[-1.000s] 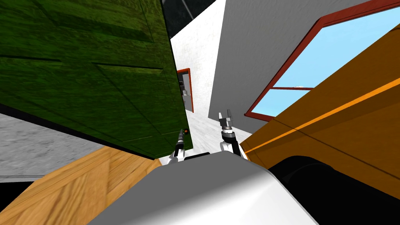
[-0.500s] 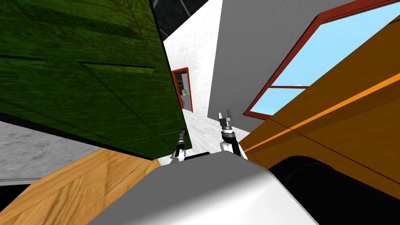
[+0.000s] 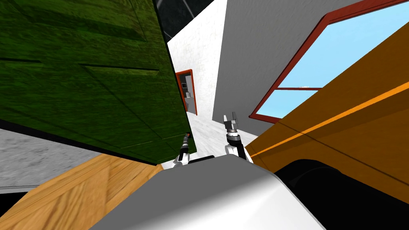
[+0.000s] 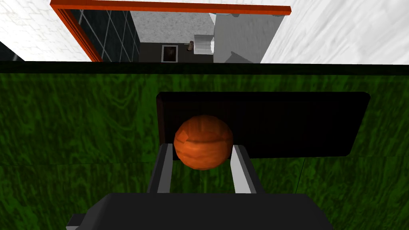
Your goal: Push the door open
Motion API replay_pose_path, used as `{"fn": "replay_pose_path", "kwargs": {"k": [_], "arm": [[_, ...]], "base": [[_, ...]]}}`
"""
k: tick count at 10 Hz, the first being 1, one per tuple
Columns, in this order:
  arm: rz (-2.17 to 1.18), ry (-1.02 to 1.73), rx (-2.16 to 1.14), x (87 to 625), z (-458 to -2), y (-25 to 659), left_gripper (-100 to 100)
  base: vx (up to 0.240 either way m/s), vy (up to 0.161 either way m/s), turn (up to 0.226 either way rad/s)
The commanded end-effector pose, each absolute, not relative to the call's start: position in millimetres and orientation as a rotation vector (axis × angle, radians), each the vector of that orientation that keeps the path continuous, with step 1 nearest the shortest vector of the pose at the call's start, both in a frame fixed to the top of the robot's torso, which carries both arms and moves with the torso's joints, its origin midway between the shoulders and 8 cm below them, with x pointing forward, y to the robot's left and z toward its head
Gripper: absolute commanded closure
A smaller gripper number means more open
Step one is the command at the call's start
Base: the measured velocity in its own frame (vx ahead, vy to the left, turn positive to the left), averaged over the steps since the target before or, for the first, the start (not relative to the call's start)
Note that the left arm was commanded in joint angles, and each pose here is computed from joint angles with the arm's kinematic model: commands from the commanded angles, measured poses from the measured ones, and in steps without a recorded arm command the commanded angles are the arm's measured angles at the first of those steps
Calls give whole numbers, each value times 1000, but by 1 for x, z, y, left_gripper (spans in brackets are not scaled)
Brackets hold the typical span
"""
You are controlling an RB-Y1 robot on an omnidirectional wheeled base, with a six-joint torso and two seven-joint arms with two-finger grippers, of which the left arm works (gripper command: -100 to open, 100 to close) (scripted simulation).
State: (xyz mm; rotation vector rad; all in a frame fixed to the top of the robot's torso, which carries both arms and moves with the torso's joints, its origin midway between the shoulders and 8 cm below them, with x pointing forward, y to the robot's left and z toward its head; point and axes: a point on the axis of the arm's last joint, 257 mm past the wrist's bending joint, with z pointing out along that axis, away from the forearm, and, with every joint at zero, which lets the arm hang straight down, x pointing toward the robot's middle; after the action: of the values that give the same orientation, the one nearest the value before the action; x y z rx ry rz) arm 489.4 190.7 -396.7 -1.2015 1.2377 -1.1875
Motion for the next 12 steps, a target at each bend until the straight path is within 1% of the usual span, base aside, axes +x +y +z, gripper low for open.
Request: {"fn": "replay_pose_path", "kwargs": {"k": [1, 2, 3, 7, 12], "arm": [[-1175, 1219, -1190, 494, -392, 203, 100], [-1175, 1219, -1190, 494, -392, 203, 100], [-1176, 1246, -1171, 492, -394, 200, -100], [-1186, 1287, -1128, 486, -394, 192, -100], [-1231, 1338, -1089, 473, -397, 162, -100]], "base": [[98, 46, 35], [48, 35, 43], [27, 64, 225], [5, 72, 166], [-1, 29, 186]]}}
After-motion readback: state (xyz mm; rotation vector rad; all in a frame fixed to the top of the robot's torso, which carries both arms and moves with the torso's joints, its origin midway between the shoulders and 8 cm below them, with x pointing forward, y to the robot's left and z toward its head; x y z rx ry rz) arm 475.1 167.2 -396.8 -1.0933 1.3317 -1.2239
